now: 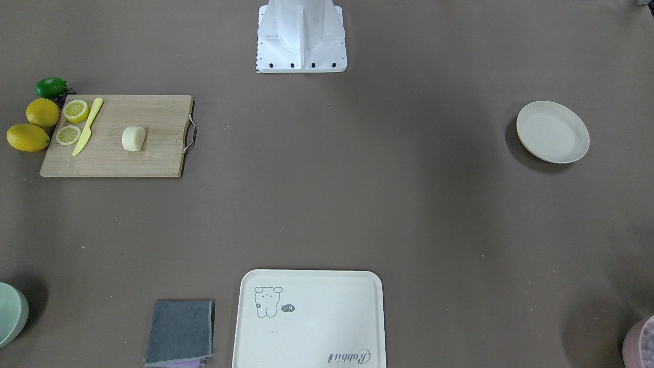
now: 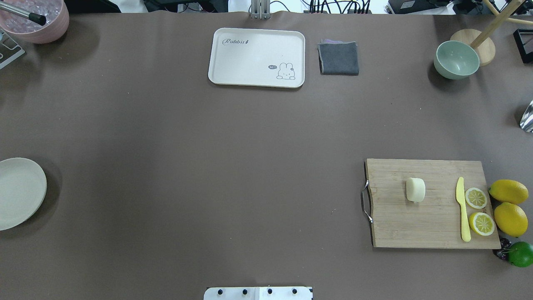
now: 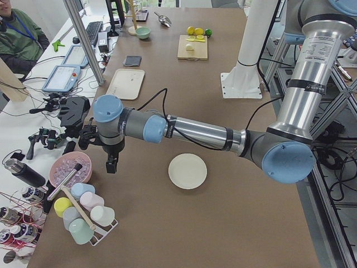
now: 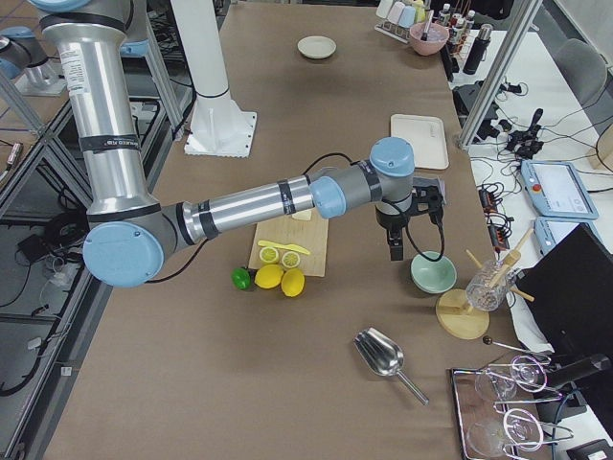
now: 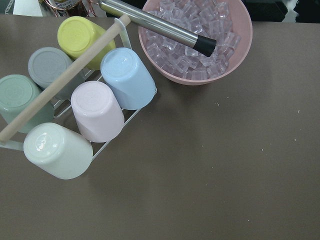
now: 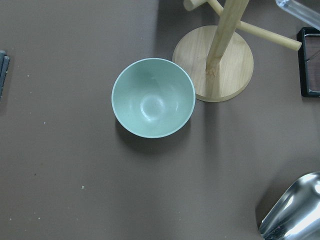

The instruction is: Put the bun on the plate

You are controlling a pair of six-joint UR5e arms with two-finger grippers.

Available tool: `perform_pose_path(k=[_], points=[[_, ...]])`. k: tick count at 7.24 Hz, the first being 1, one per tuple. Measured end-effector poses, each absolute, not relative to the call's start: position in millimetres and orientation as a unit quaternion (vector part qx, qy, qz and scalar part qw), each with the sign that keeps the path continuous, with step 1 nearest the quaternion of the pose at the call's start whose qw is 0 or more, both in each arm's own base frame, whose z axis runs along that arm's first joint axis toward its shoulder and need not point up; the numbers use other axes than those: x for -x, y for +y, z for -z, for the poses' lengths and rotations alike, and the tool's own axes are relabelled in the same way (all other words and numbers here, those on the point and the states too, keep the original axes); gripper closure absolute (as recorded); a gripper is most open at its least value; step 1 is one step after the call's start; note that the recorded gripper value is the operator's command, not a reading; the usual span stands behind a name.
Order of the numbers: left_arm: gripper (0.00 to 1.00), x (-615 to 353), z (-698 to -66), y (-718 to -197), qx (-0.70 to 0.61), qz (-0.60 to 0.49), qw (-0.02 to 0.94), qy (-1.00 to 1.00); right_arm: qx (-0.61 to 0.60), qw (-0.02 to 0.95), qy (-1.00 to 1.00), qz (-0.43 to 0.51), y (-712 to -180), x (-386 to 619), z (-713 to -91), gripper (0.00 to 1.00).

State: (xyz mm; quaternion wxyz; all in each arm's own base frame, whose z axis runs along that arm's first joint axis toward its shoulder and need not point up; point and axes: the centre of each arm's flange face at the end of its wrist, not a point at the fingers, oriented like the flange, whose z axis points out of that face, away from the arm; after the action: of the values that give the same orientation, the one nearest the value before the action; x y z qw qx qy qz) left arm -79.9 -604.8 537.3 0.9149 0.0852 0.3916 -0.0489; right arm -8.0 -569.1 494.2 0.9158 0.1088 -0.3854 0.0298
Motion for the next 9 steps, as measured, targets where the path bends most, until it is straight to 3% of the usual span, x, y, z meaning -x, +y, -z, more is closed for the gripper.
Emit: perform_pose_path(k=[9], points=[[0.02,75.2,-531.3,-606.6,-0.095,0.038,0.915,0.391,-0.114,0.917,-0.381,-0.031,-571.2,7.3,-492.8,0.00]])
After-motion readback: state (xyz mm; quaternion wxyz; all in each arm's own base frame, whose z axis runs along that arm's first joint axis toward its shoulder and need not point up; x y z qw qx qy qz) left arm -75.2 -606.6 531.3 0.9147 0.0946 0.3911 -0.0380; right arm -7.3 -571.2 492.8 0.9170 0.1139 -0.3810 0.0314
